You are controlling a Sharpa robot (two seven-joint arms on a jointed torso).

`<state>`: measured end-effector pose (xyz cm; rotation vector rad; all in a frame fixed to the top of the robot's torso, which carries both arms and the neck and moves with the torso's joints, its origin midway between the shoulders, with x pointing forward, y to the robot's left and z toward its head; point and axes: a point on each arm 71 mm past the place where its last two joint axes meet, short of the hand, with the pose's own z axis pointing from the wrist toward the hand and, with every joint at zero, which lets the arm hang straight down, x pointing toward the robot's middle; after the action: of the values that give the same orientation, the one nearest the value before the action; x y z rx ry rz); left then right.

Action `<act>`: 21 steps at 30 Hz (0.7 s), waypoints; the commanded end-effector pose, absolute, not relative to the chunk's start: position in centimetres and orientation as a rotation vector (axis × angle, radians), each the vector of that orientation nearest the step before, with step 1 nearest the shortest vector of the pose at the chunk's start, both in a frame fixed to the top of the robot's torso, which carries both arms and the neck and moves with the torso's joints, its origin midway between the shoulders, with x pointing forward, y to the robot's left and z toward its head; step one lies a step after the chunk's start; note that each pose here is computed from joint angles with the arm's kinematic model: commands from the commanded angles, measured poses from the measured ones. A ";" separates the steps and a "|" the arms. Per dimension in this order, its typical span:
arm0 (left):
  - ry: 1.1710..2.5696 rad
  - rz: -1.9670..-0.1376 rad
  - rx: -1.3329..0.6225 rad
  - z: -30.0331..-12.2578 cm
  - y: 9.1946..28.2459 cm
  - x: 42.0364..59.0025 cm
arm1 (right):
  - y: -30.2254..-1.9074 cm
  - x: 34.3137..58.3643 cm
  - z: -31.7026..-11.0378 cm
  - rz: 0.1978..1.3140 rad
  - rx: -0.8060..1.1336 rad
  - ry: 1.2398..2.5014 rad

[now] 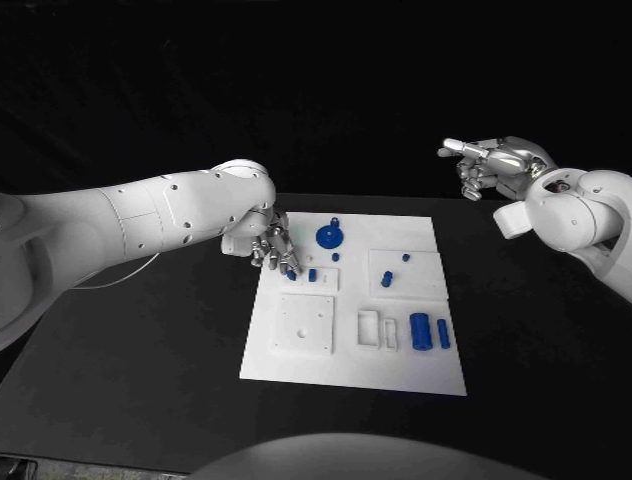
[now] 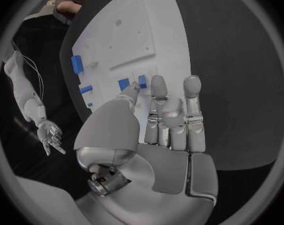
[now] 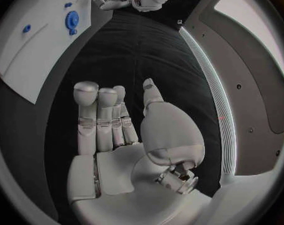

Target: Assemble the parts on the task board

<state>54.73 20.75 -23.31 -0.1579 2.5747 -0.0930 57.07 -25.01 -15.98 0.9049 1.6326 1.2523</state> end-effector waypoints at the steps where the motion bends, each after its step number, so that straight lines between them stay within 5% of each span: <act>1: 2.583 -0.108 -0.163 -23.8 20.5 54.4 | -24.8 57.0 -16.0 1.265 0.889 1.644; 21: 2.597 -0.166 -0.174 -23.9 20.0 54.2 | -24.8 57.0 -16.2 1.264 0.891 1.647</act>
<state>54.44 20.24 -23.46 -0.1699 2.5850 -0.1383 57.03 -24.99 -16.17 0.9067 1.6368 1.2523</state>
